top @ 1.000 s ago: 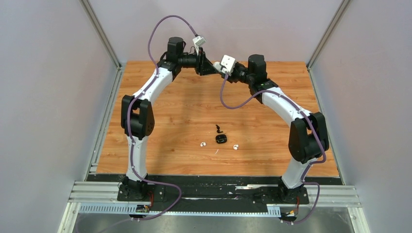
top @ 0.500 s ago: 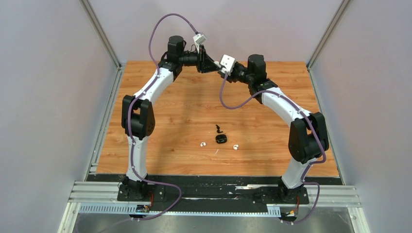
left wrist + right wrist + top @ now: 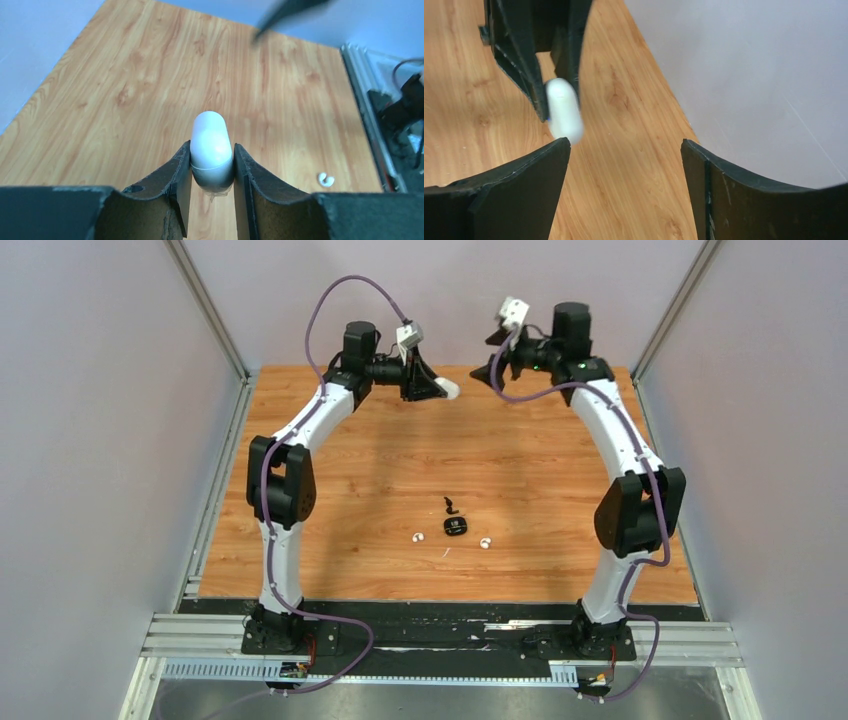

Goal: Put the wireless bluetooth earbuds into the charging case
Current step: Pick up the charging case at the center of the board, then open the charging case.

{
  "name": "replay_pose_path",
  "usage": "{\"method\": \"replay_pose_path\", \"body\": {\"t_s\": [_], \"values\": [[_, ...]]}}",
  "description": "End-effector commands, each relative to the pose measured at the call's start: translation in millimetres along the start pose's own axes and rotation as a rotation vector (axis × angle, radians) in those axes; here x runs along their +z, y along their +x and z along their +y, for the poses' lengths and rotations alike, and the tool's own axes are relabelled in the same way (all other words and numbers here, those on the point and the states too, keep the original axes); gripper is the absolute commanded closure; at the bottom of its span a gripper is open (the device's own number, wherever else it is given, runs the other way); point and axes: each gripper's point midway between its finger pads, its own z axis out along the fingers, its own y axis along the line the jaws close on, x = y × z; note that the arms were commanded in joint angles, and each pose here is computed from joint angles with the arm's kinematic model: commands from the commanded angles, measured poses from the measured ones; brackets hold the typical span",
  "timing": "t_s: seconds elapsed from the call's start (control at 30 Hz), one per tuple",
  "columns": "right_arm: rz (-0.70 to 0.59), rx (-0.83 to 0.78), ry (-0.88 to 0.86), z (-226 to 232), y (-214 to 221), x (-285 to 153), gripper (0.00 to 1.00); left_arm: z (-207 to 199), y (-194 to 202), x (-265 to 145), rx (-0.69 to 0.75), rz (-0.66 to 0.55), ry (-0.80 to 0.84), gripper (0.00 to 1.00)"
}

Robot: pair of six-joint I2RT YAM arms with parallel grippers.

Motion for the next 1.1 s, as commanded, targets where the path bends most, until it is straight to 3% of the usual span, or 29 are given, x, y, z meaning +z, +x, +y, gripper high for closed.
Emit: {"method": "replay_pose_path", "body": {"t_s": [0.0, 0.17, 0.43, 0.63, 1.07], "values": [[-0.077, 0.257, -0.253, 25.3, -25.5, -28.7, 0.15, -24.8, -7.8, -16.6, 0.280, 0.021, 0.044, 1.00], [-0.102, 0.293, -0.373, 55.3, -29.6, -10.1, 0.17, -30.5, -20.5, -17.1, 0.463, -0.007, -0.008, 1.00], [-0.116, 0.259, -0.427, 64.9, -20.8, 9.7, 0.23, -36.6, -40.9, -16.6, 0.497, -0.034, 0.004, 1.00], [-0.085, 0.239, -0.398, 62.7, -6.1, 23.1, 0.30, -50.5, -52.3, -18.5, 0.500, -0.041, 0.042, 1.00], [-0.052, 0.227, -0.208, 10.8, -2.7, 39.1, 0.42, -60.4, -32.3, -16.3, 0.729, 0.066, 0.098, 1.00]]}}
